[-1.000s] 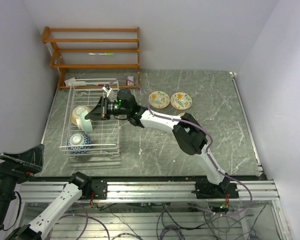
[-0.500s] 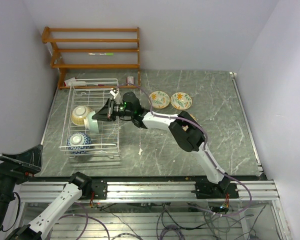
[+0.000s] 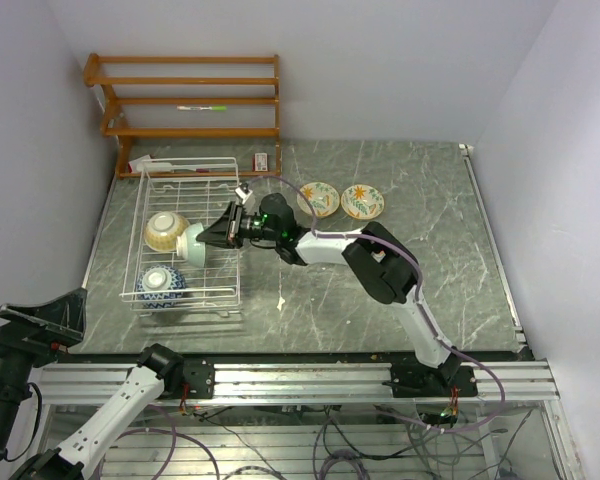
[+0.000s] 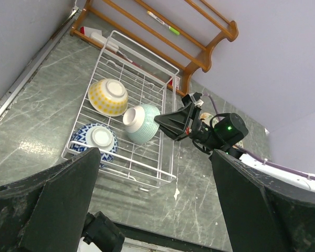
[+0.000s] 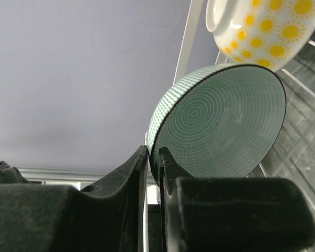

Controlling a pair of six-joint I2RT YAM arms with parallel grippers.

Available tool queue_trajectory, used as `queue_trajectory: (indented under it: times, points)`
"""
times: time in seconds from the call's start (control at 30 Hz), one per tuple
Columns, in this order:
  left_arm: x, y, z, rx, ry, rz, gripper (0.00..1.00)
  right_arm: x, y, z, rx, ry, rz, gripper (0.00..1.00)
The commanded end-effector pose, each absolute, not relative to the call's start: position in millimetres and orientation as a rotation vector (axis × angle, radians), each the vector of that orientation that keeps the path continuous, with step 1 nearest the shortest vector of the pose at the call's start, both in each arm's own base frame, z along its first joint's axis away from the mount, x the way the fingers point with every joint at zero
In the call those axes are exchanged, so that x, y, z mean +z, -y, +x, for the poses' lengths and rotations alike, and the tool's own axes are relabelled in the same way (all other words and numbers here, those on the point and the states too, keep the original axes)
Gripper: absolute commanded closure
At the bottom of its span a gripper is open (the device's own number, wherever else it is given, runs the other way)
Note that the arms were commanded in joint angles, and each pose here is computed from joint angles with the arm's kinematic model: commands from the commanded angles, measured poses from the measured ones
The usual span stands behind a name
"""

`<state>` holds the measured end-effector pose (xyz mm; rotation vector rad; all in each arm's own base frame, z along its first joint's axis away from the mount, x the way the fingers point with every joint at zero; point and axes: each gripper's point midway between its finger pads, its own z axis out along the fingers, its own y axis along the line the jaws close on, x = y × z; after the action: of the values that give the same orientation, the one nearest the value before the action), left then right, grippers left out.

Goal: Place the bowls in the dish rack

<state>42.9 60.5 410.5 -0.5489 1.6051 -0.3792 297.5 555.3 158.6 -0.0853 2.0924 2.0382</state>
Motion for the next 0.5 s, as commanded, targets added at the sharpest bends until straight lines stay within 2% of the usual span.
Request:
queue_trajectory:
  times: [0.0, 0.13, 0.47]
  points:
    - [406.5, -58.8, 50.5, -0.343, -1.643, -0.538, 0.01, 120.9, -537.4, 295.7, 1.928, -2.24, -0.036, 0.83]
    - [404.5, -56.9, 52.3, -0.344, -1.651, -0.537, 0.01, 115.1, -533.4, 298.0, 1.84, -2.291, -0.053, 0.74]
    - [402.7, -54.6, 53.4, -0.358, -1.654, -0.544, 0.01, 111.1, -518.8, 308.9, 1.771, -2.309, -0.009, 0.77]
